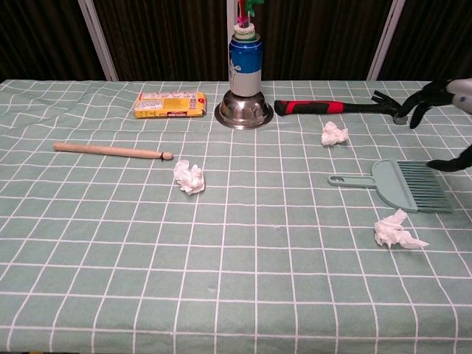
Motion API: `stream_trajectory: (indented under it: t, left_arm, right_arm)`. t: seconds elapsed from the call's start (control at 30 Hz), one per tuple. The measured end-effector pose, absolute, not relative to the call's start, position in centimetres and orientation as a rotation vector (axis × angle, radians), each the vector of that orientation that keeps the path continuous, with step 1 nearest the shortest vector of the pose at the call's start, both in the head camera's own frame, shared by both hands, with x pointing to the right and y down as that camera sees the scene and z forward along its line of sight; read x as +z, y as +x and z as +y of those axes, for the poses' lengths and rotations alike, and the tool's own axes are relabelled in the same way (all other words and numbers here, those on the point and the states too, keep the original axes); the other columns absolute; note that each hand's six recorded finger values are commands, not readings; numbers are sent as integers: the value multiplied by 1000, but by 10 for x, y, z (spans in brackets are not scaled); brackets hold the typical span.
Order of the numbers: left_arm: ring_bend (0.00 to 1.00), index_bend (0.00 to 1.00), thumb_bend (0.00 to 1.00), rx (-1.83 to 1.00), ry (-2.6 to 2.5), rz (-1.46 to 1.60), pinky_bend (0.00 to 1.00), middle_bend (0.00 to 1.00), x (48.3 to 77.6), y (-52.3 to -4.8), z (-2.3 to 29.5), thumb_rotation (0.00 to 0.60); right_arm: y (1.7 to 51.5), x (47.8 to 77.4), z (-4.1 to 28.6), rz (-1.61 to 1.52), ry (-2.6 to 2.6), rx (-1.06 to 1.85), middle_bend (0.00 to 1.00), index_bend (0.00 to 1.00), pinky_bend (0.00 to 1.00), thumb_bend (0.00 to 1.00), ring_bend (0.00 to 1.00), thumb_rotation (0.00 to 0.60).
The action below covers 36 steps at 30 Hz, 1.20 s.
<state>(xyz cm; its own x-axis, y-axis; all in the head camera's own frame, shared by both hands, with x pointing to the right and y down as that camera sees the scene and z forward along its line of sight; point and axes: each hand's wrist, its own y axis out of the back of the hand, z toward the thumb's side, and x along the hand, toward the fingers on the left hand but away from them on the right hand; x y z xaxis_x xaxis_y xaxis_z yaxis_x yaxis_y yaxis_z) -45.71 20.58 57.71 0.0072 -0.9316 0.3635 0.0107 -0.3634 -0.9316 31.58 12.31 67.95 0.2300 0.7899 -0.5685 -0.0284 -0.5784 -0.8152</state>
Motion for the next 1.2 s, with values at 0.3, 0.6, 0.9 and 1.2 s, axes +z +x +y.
stream_trajectory:
  t: [0.3,0.6,0.9,1.2]
  left_arm:
    - [42,185,0,-1487,-1481,1003,51,163,579,-460,209,600]
    - [42,185,0,-1490,-1485,1004,51,163,582,-461,211,600]
    - [42,185,0,-1488,-1491,1007,51,163,585,-462,211,600]
    - [42,185,0,-1491,-1494,1011,51,163,587,-464,212,600]
  right_arm:
    - [271,733,114,-564,-1792,1450,410,386,59,130,47,600]
    - [257,751,116,-485,-1765,1471,432,399,59,131,47,600]
    - [248,763,119,-445,-1752,1483,457,421,59,151,69,600]
    - [249,765,120,-420,-1730,1490,588,584,80,323,198,600]
